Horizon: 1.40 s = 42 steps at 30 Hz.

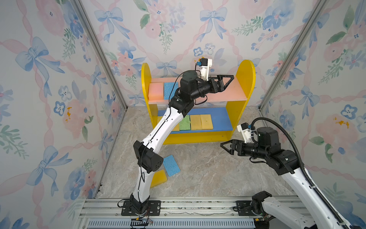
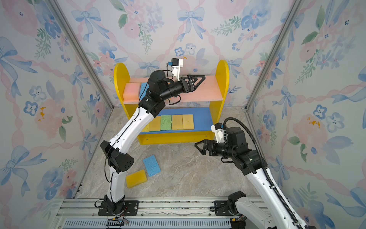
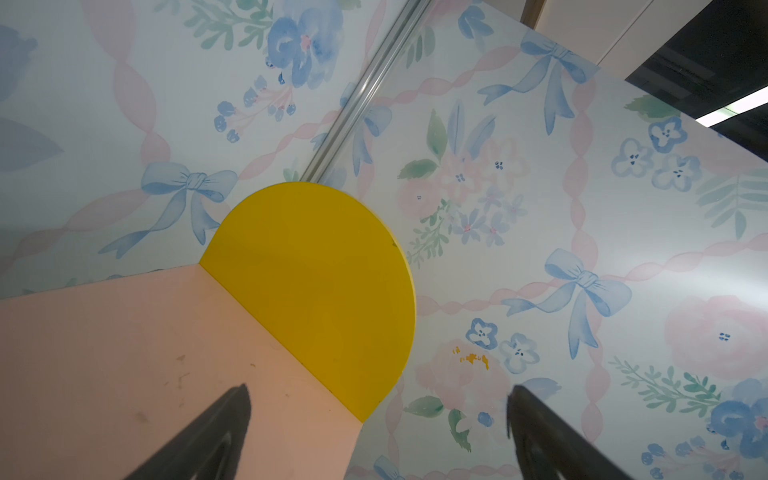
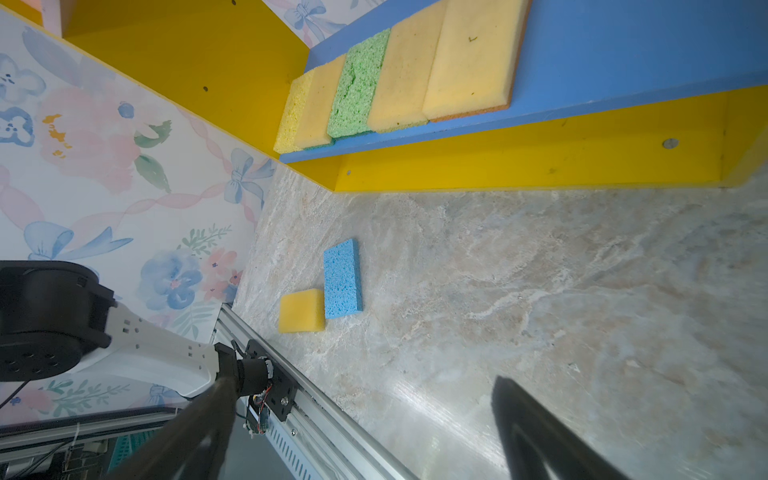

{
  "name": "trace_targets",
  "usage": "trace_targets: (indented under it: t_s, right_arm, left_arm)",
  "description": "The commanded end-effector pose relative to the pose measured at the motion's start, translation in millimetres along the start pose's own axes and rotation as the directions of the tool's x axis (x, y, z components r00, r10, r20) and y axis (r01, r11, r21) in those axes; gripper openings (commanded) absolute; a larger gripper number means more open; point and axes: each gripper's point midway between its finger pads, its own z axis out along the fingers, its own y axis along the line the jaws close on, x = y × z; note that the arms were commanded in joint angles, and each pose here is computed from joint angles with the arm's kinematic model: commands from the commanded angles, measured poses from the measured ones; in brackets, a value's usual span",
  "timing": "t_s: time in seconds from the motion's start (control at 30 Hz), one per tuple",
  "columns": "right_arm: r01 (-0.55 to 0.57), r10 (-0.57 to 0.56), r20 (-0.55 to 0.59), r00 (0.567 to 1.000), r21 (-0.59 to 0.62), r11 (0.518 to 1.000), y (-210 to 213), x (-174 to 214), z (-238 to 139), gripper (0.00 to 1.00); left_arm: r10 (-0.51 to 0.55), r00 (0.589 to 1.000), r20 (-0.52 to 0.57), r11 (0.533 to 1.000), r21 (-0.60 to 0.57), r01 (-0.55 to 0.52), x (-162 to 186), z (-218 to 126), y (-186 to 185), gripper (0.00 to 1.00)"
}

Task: Place and organize the cleaning sponges onto the shelf

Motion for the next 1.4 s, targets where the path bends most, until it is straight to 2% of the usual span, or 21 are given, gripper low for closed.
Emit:
trace_targets:
  t_s: [0.0,0.13,0.33,0.8,1.07,1.37]
  right_arm:
    - [0.016,-0.016,0.003,1.000,0.024,1.000,-7,3,-6,0.99]
    - [0.006,-0.006,0.011,1.000,0.035,0.999,-12,2,-6,1.00]
    - [-0.003,0.002,0.016,1.000,0.031,1.000,-14,-3,-1,1.00]
    - [-0.017,0.017,0.014,1.000,0.032,0.999,-17,-4,4,0.99]
    - [-0.033,0.033,0.020,0.999,0.021,0.999,-16,-7,5,0.99]
    - [-0.044,0.043,0.026,0.999,0.012,0.999,-12,-6,1,0.97]
  left_arm:
    - [0.012,0.999,0.046,1.000,-0.010,-0.011,-21,-9,7,0.98]
    - [-0.003,0.998,0.057,0.997,-0.082,0.008,-23,-14,38,0.98]
    - [-0.015,0.998,0.062,0.991,-0.130,0.023,-23,-17,59,0.98]
    - [0.022,0.996,0.081,0.980,-0.198,-0.005,-42,-39,77,0.98]
    - [0.012,0.997,0.070,0.986,-0.167,0.000,-42,-37,72,0.98]
    - [0.038,0.996,0.084,0.997,-0.065,-0.032,-51,-28,34,0.98]
